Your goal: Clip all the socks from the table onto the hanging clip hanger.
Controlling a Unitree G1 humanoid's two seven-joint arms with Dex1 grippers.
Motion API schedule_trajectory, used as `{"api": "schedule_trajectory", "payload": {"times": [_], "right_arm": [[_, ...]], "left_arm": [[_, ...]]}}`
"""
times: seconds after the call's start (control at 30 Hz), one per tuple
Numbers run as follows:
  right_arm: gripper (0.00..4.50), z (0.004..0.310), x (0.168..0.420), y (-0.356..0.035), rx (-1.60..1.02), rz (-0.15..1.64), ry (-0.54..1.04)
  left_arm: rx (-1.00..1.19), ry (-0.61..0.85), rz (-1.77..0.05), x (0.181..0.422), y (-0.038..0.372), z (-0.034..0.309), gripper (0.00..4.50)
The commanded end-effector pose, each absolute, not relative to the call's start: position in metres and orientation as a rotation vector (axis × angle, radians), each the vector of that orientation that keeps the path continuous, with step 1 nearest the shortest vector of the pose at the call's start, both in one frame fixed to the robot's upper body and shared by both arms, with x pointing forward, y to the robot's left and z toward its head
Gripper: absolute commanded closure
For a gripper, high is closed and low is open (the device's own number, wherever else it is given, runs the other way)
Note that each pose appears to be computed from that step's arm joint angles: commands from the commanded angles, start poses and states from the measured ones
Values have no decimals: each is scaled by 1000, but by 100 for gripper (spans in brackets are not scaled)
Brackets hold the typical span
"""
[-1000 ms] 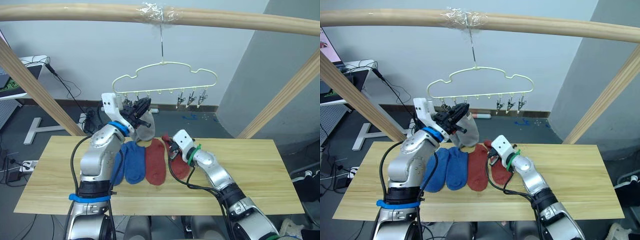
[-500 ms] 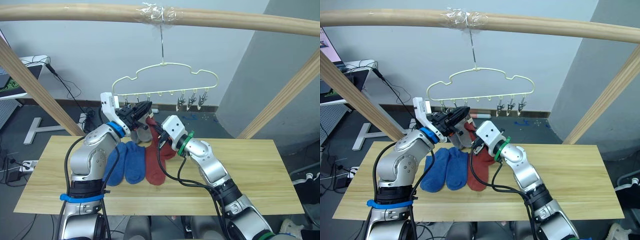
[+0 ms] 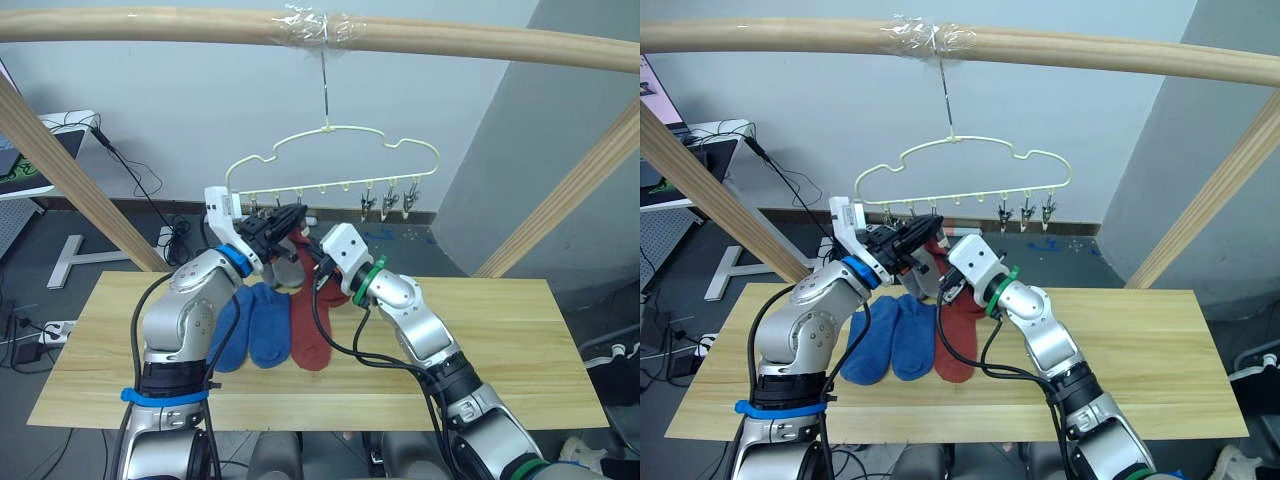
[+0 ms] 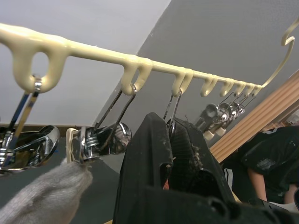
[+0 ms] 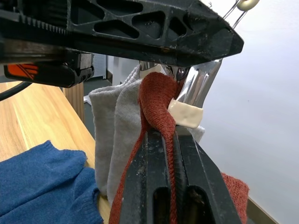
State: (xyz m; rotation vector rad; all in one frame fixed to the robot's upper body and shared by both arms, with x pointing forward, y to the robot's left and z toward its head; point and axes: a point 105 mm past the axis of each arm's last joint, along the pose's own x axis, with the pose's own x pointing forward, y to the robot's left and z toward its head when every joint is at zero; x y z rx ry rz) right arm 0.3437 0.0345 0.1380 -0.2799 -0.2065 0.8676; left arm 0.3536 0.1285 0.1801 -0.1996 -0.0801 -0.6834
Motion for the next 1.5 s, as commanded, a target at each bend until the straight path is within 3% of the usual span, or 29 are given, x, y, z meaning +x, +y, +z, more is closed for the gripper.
{"api": "schedule_trajectory", "payload": {"times": [0.03,0.2,0.33,0.47,0.8,1.1,1.5], "right_arm": [[450,161,345,36,-252,854,-289],[450,160,348,39,-229,852,-276],[350,161,349,40,-220,848,-271],[207,153,350,44,-293,846,-251],[207,141,335,17,-330,832,-206],[207,148,311,-10,-273,772,-184],[207,179,330,-29,-96,572,-194]], "left_arm": [[-176,-97,-692,349,130,183,319],[-149,-91,-691,347,136,180,160],[-126,-84,-689,343,140,179,156],[-93,-66,-693,335,144,177,156],[236,-24,-793,313,161,162,156],[313,-45,-919,289,153,149,156],[317,-129,-990,294,133,164,156]]}}
